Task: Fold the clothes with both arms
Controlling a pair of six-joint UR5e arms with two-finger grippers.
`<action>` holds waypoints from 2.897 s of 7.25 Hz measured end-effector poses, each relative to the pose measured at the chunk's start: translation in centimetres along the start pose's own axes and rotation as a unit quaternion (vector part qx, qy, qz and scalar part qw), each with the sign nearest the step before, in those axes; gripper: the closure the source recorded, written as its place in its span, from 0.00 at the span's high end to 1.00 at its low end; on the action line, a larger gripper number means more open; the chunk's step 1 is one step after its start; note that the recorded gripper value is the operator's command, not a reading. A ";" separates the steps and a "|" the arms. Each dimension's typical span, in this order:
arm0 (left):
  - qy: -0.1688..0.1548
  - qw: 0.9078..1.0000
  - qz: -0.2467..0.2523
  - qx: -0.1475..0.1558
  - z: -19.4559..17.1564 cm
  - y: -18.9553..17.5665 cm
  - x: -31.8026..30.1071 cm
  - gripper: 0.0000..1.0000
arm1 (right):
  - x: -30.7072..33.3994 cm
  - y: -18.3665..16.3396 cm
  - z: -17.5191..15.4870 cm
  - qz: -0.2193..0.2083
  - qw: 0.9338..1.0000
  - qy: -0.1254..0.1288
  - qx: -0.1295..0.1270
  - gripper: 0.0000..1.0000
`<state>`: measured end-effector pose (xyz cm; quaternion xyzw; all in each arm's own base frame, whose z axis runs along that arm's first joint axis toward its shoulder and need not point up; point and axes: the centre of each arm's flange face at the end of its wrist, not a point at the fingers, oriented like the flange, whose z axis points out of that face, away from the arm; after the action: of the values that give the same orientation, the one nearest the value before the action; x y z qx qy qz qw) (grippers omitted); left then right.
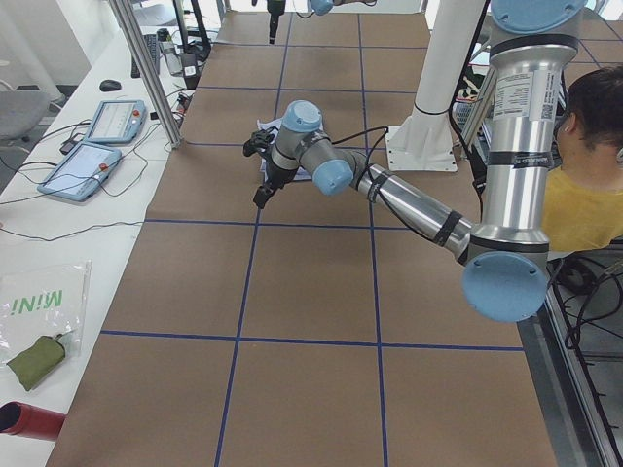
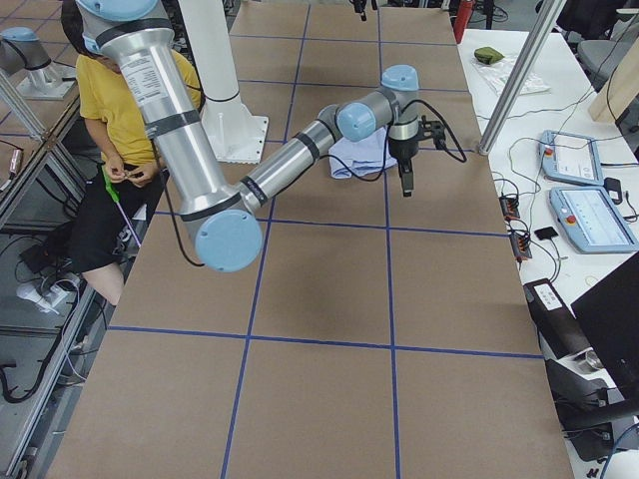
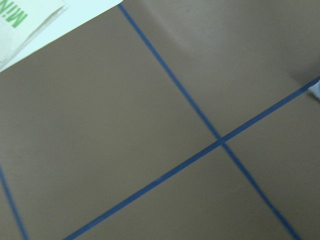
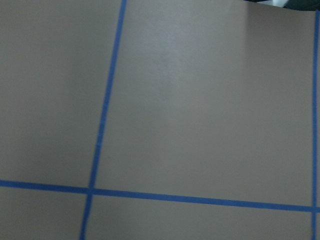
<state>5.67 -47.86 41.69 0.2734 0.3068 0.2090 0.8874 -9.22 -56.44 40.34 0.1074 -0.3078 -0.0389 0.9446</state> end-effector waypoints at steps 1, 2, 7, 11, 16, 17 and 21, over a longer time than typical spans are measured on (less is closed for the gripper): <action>-0.021 1.000 0.014 -0.014 -1.8 1.6 -3.6 1.00 | 7.8 3.2 -0.1 -0.030 0.999 -0.003 -0.015 1.00; -0.030 0.999 0.011 -0.023 -2.7 3.1 -6.0 1.00 | 13.7 7.0 0.1 -0.045 0.999 -0.010 -0.029 1.00; -0.020 0.989 -0.100 -0.107 0.6 13.0 -12.6 1.00 | 24.4 23.5 4.9 0.024 0.994 -0.029 -0.106 1.00; 0.032 0.971 -0.163 -0.170 1.9 16.6 -13.2 1.00 | 23.7 23.1 4.2 0.050 0.994 -0.034 -0.088 1.00; 0.105 0.960 -0.201 -0.165 2.7 20.0 -11.9 1.00 | 24.0 23.2 4.9 0.038 0.996 -0.045 -0.070 1.00; 0.104 0.962 -0.201 -0.155 2.3 19.4 -12.2 1.00 | 24.0 23.2 4.9 0.037 0.996 -0.045 -0.068 1.00; 0.087 0.966 -0.213 -0.120 0.1 19.0 -14.4 1.00 | 24.0 24.0 5.4 0.012 0.997 -0.068 -0.039 1.00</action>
<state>-8.57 -41.12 59.64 0.0740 0.4066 0.0737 0.9076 7.12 -37.36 63.81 0.0644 -0.3713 -0.0468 0.9251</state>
